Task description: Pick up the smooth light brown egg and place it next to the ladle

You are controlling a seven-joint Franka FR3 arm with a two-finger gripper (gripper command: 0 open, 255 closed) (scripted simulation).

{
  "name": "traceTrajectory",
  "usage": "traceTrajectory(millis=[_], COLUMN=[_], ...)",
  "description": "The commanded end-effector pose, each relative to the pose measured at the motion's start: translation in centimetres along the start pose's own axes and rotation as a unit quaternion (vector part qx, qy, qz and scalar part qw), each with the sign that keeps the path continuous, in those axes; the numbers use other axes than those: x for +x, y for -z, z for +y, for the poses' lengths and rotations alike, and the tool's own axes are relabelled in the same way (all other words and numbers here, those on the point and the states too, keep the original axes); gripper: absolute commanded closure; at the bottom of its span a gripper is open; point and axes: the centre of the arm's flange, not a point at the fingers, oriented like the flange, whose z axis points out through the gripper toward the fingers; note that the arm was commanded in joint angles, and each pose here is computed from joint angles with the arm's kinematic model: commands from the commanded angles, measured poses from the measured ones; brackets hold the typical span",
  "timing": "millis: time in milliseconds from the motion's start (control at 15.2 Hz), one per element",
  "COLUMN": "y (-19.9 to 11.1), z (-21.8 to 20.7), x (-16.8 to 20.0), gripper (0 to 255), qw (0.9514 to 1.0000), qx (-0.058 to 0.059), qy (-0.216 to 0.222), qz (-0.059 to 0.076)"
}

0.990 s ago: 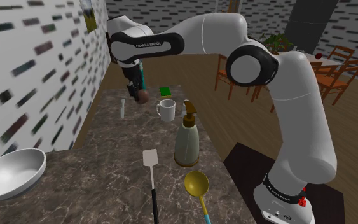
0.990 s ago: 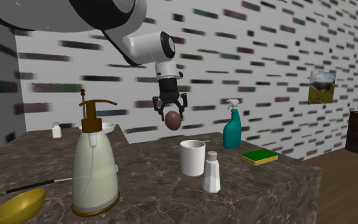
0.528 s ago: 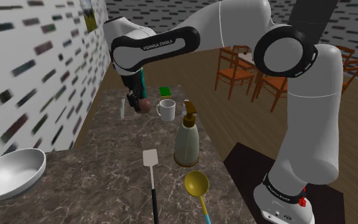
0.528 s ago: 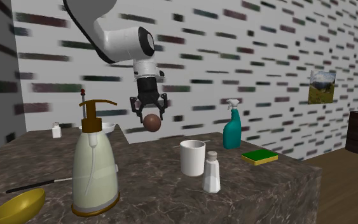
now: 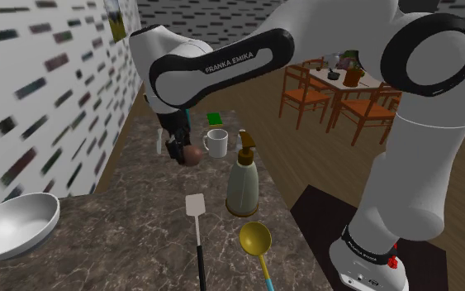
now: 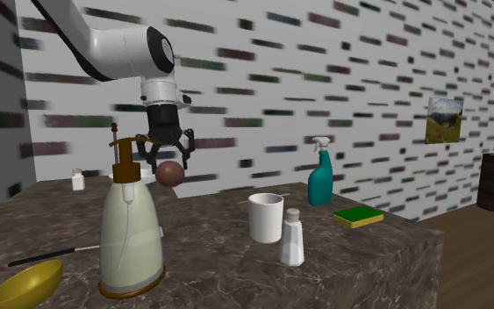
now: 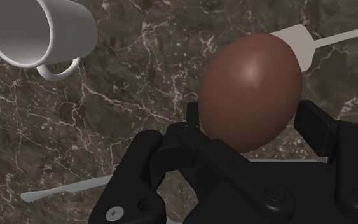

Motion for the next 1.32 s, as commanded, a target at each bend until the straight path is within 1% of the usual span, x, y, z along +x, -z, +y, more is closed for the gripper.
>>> traceTrajectory(millis=[0, 1254], y=[0.2, 1.9], z=[-2.5, -26.2], x=[-0.8, -8.8], gripper=[255, 255], qw=[1.0, 1.0], qx=[0.0, 0.0], qy=[-0.001, -0.001], qz=[0.0, 0.0])
